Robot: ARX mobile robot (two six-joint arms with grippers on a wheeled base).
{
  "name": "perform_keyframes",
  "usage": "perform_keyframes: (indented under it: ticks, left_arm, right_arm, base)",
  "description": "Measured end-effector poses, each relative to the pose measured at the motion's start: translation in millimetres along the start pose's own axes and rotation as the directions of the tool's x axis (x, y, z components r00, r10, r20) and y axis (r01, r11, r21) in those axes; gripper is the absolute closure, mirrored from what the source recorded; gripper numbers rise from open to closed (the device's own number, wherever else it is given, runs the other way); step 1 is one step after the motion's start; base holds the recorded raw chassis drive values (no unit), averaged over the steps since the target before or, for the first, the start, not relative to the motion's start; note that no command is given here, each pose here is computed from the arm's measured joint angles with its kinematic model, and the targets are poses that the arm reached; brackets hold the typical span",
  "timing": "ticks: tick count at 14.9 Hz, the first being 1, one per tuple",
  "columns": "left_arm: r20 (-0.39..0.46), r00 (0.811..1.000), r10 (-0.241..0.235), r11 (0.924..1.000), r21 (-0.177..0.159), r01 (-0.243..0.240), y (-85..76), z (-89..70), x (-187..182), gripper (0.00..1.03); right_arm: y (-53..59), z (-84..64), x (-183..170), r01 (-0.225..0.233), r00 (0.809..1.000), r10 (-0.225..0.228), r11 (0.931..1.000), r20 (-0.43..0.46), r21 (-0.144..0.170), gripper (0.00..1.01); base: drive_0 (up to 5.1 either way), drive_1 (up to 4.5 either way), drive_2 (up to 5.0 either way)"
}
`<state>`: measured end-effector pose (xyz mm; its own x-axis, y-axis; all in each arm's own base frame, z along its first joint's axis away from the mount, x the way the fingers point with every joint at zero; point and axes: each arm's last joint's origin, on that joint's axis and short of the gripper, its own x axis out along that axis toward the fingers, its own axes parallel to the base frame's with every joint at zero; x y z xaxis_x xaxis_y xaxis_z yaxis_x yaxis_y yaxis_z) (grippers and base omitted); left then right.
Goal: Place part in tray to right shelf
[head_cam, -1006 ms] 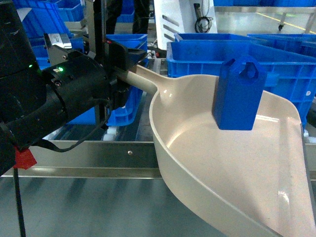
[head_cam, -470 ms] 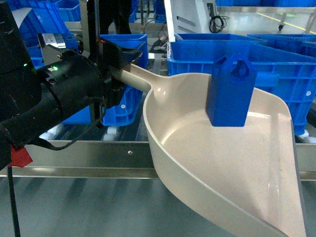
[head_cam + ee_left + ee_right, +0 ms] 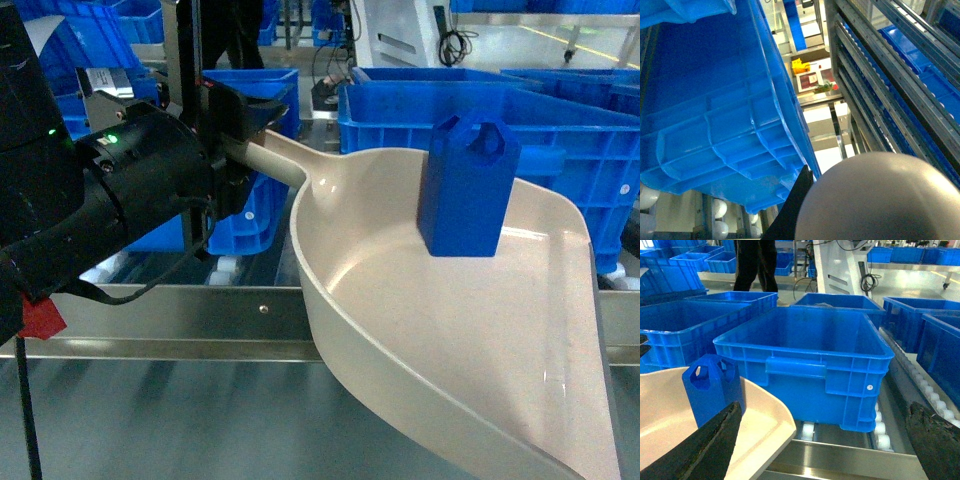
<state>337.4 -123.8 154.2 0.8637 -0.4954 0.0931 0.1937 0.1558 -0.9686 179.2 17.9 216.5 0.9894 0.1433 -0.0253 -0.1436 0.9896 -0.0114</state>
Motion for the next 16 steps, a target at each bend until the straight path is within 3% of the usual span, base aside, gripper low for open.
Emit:
perform_keyframes:
  ticks: [16]
  left_arm:
    - [0.000, 1.000, 0.000, 1.0000, 0.000, 0.000, 0.0, 0.0, 0.0, 0.91]
  right_arm:
    - [0.0, 0.0, 0.0, 0.000, 1.000, 0.000, 1.0000, 0.000, 0.000, 0.03]
  base:
    - [0.0, 0.00, 0.0]
